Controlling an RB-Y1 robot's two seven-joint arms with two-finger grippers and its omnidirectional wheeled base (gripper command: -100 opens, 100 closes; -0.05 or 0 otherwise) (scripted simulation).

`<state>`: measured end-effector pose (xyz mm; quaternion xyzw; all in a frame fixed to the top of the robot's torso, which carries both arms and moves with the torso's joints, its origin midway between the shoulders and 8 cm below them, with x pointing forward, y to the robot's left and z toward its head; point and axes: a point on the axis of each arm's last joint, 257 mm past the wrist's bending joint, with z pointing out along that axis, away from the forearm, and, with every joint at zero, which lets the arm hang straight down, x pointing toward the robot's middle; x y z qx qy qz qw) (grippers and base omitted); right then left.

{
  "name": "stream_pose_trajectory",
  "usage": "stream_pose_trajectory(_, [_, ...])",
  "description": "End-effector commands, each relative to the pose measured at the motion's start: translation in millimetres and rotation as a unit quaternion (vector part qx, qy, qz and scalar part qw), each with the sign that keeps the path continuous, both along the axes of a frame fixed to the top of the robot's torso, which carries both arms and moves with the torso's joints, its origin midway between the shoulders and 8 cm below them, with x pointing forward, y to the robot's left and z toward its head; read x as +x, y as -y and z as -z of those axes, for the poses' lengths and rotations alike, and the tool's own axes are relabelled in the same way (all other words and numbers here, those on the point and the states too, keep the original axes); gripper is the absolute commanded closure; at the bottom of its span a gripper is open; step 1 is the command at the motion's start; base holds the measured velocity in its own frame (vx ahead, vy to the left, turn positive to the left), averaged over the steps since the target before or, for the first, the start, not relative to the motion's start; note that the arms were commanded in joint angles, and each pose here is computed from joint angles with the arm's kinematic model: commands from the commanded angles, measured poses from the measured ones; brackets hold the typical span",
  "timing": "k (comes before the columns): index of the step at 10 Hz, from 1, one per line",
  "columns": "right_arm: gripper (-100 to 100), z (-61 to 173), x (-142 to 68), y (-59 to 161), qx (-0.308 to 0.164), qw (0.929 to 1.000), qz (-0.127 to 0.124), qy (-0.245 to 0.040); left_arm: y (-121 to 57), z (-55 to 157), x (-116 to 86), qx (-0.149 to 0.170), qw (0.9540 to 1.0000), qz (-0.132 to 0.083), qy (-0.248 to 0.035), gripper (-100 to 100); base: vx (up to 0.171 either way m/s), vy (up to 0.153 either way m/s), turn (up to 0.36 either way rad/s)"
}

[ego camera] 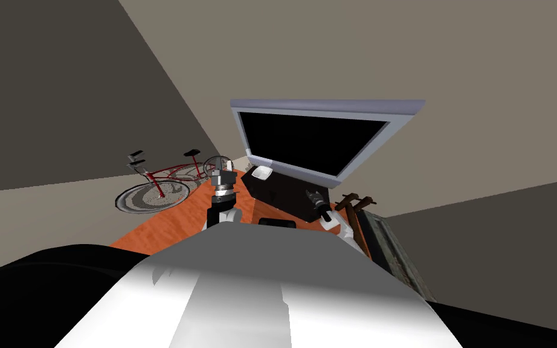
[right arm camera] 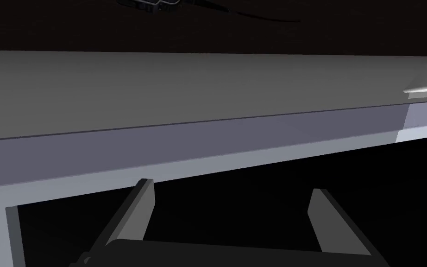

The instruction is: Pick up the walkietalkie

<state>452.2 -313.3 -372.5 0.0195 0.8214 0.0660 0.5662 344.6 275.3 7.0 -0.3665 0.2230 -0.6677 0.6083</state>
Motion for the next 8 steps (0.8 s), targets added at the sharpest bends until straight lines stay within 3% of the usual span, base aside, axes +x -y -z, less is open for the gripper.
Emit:
stream_pose_trajectory(1, [-100, 21.4, -10.5, 27.0, -0.065, 0.9976, -0.002, -0.026, 0.0, 0.0, 0.0, 0.000, 1.0000, 0.000, 0.000, 0, 0.036, 0.116, 0.195])
stream_pose_trajectory(2, [-100, 38.8, -19.2, 49.7, -0.106, 0.9932, -0.001, -0.048, 0.0, 0.0, 0.0, 0.000, 1.0000, 0.000, 0.000, 0, 0.048, 0.109, 0.200])
stream_pose_trajectory(5, [-100, 52.2, -27.6, 71.7, -0.145, 0.9871, -0.001, -0.068, 0.0, 0.0, 0.0, 0.000, 1.0000, 0.000, 0.000, 0, 0.010, 0.061, 0.096])
stream_pose_trajectory(8, [-100, 76.0, -50.6, 132.8, -0.253, 0.9606, -0.008, -0.115, 0.0, 0.0, 0.0, 0.000, 1.0000, 0.000, 0.000, 0, 0.003, 0.090, 0.205])
